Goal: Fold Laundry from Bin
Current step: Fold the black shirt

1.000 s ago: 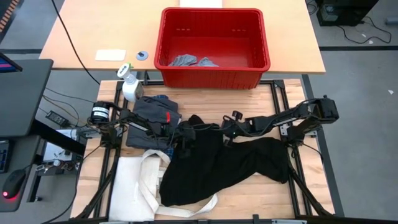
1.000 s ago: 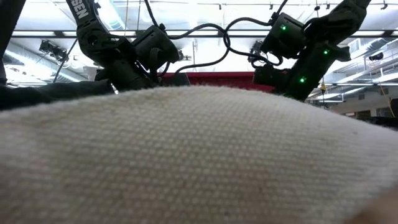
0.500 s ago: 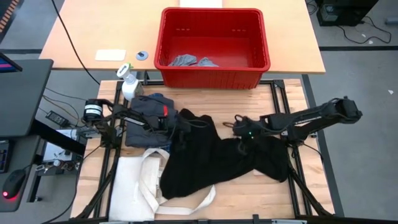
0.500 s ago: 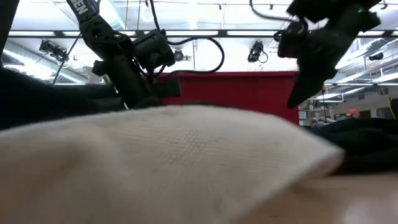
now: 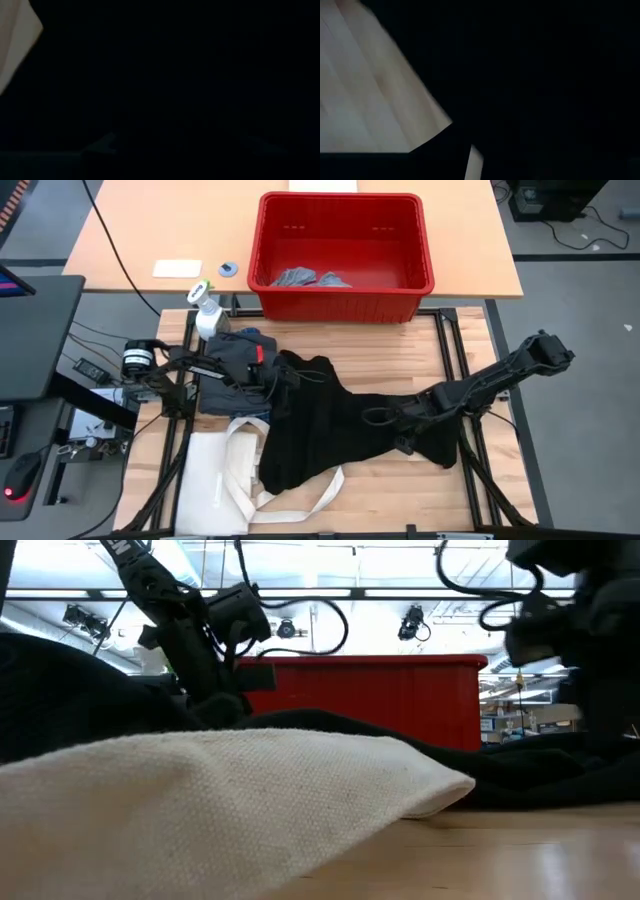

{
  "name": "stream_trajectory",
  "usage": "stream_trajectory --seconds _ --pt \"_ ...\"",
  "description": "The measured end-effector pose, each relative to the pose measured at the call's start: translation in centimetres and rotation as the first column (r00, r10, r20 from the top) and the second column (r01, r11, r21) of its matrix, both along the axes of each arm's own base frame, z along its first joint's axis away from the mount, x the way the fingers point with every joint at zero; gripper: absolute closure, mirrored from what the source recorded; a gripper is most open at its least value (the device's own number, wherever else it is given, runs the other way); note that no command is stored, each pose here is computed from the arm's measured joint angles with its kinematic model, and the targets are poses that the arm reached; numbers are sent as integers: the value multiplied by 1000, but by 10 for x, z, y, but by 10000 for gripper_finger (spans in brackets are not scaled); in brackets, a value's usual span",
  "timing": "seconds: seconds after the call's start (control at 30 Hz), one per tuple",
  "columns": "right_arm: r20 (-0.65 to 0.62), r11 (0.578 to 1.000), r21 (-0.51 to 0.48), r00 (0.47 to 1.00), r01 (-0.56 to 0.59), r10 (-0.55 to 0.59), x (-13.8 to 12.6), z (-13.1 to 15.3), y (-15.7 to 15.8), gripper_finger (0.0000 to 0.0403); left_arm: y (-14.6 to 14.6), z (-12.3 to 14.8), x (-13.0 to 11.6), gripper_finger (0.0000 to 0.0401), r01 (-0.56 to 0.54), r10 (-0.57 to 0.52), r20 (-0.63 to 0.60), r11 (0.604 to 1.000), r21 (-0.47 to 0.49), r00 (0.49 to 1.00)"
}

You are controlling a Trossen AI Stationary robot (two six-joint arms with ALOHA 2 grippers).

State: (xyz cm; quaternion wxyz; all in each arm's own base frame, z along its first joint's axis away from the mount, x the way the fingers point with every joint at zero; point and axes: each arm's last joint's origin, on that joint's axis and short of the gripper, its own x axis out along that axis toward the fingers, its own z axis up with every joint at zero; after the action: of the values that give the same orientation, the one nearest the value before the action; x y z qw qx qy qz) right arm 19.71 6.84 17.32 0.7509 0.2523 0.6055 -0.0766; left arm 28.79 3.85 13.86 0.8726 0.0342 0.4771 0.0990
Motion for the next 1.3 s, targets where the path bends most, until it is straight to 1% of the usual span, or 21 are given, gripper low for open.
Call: stream_trajectory --seconds 0.07,0.17,0.27,0.4,0.57,0.6,0.63,0.67,0.73,0.83,0.87,0.9,0.93,0.97,1.0,1.03,1.07,1.1,1.17,1.23,1.3 --pt "-54 1000 22 998 9 -8 -6 -1 4 229 0 7 -1 200 13 -14 19 1000 9 1000" --pt "-108 1000 13 994 17 -15 -12 -1 8 230 0 18 -2 200 28 -29 64 999 27 998" --pt "-161 996 -89 986 25 -39 -20 -4 7 230 -3 25 -3 200 76 -77 89 997 16 993" --pt "-230 977 -215 973 -16 -35 -21 -14 1 230 -7 22 -2 200 181 -173 94 980 -84 980" --pt "-371 951 -288 929 -116 1 -13 -36 -13 230 -8 21 -6 200 193 -187 62 974 -116 980" --pt "-399 937 -323 917 -131 -10 -13 -39 -18 230 -8 22 -7 200 192 -187 59 974 -118 981" --pt "-435 912 -382 900 -151 -33 -14 -41 -25 230 -8 22 -7 200 193 -187 64 974 -116 980" --pt "-468 872 -457 881 -173 -71 -15 -43 -32 230 -8 23 -6 200 194 -187 68 974 -115 980" --pt "-482 759 -619 861 -202 -163 -15 -45 -47 232 -8 24 -6 200 194 -187 71 974 -114 980" --pt "-345 564 -820 870 -96 -353 -4 -30 -68 238 -8 28 -3 200 197 -185 121 976 -95 975" --pt "-329 528 -846 853 -74 -406 -1 -26 -75 240 -8 30 -3 200 197 -185 133 976 -90 974" --pt "-292 516 -856 835 -11 -467 4 -22 -80 242 -8 32 -3 200 198 -184 143 976 -87 972" --pt "-220 512 -852 816 105 -534 12 -15 -85 243 -8 34 -2 200 198 -183 159 977 -83 970" --pt "-157 522 -818 780 241 -606 20 -7 -89 245 -8 36 -2 200 197 -181 168 977 -81 969" --pt "-148 553 -762 741 336 -655 26 -2 -90 245 -9 37 -4 200 194 -178 162 977 -88 971" --pt "-168 589 -715 726 376 -667 30 -1 -89 245 -10 39 -5 200 192 -177 160 977 -90 971" --pt "-175 614 -691 735 382 -655 34 0 -87 245 -10 40 -6 200 196 -180 163 977 -88 970" --pt "-166 626 -680 751 382 -639 37 2 -82 245 -11 41 -6 200 207 -191 161 975 -84 968" --pt "-154 619 -695 764 367 -626 38 9 -75 246 -12 42 -7 200 228 -212 158 970 -86 964" --pt "-172 610 -707 750 357 -638 35 16 -68 248 -15 41 -9 200 256 -239 141 960 -110 961" --pt "-167 637 -680 769 362 -616 37 20 -57 249 -17 38 -12 200 271 -257 105 952 -143 961"
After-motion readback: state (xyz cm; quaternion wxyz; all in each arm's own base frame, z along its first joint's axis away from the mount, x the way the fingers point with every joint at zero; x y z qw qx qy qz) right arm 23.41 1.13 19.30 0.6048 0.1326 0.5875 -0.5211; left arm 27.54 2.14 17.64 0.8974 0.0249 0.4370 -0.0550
